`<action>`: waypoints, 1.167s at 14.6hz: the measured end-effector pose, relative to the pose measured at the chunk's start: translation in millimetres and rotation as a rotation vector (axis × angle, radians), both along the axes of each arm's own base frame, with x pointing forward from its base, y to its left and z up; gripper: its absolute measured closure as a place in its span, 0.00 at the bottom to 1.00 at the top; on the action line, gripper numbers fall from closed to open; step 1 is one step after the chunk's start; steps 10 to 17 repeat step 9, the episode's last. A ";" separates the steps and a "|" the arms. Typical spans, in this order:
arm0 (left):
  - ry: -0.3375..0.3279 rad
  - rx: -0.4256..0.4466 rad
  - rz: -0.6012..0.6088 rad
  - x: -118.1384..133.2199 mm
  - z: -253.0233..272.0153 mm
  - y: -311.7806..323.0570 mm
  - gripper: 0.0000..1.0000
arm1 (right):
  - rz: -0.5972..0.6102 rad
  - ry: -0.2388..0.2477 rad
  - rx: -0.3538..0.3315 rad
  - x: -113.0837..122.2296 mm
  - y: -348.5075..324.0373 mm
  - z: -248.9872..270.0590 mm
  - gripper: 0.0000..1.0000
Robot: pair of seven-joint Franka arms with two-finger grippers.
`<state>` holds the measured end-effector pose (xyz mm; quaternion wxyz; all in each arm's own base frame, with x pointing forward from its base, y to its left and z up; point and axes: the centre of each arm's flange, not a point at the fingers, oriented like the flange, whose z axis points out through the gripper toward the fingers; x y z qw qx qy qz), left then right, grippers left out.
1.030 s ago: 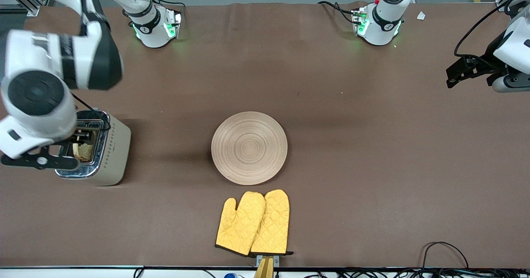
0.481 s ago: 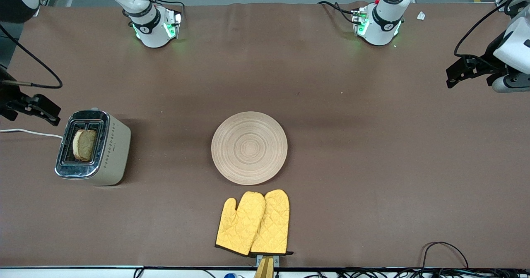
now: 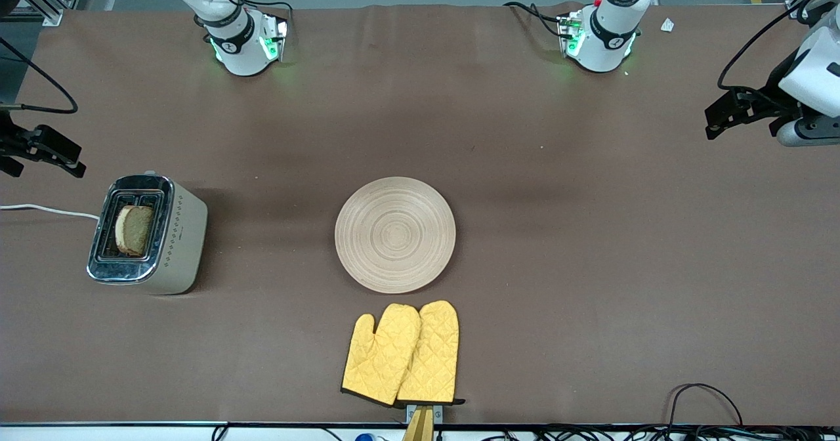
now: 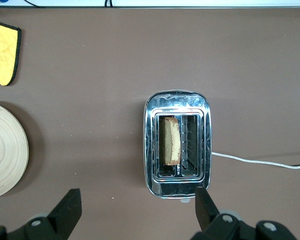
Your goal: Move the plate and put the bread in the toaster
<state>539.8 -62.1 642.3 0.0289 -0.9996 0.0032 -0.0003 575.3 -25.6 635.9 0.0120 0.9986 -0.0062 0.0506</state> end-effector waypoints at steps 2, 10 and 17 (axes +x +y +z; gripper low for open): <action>0.000 0.000 -0.011 -0.7 0.0 -6.1 0.00 | 0.002 -0.001 0.020 -3.9 3.0 -5.8 0.00; -0.006 -0.001 -0.020 -1.5 3.0 -11.9 0.00 | 0.018 -0.020 0.025 -7.0 12.5 -11.4 0.00; -0.006 -0.001 -0.020 -1.5 3.0 -11.9 0.00 | 0.018 -0.020 0.025 -7.0 12.5 -11.4 0.00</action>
